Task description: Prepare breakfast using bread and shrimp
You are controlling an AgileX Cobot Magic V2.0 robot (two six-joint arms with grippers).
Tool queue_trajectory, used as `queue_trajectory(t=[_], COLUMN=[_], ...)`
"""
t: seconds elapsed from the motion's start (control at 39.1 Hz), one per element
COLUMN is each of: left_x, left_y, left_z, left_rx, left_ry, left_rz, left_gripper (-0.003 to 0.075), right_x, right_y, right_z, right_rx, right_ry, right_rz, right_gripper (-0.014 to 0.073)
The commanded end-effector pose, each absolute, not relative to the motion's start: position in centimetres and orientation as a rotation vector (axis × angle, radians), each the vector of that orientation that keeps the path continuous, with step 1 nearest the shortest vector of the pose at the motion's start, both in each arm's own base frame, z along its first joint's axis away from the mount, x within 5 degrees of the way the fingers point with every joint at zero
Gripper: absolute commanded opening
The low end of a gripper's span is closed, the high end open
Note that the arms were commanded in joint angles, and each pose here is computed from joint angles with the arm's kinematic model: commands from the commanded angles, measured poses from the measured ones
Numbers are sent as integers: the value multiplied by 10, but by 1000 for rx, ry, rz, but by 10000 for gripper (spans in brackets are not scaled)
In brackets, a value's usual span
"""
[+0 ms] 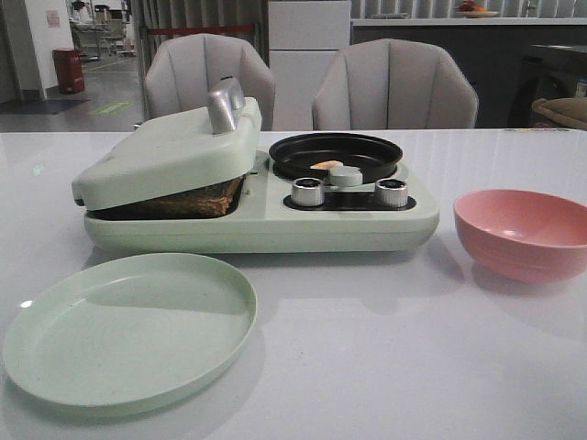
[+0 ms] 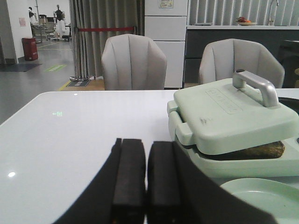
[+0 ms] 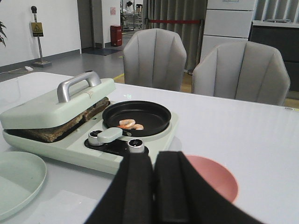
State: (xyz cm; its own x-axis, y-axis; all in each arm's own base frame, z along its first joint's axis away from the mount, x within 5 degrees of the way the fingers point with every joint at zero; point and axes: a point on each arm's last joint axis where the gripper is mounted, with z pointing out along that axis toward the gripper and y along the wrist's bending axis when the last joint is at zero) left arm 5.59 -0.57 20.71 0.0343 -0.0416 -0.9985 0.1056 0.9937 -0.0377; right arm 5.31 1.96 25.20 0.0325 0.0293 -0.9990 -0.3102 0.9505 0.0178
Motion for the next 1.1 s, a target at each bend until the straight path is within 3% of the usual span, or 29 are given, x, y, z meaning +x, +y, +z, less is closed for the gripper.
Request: queue_trajectory(t=[0.0, 1.07], left_x=[55, 55], left_y=[-6, -6], left_z=[208, 208], left_rx=[37, 29], left_ry=[1459, 1461], left_rz=[-129, -137], left_gripper=[114, 114], right_x=[53, 53], right_y=[16, 16], right_z=[266, 266], right_rx=[-190, -190], right_ry=[1442, 1442], right_rz=[247, 247], right_gripper=[142, 142])
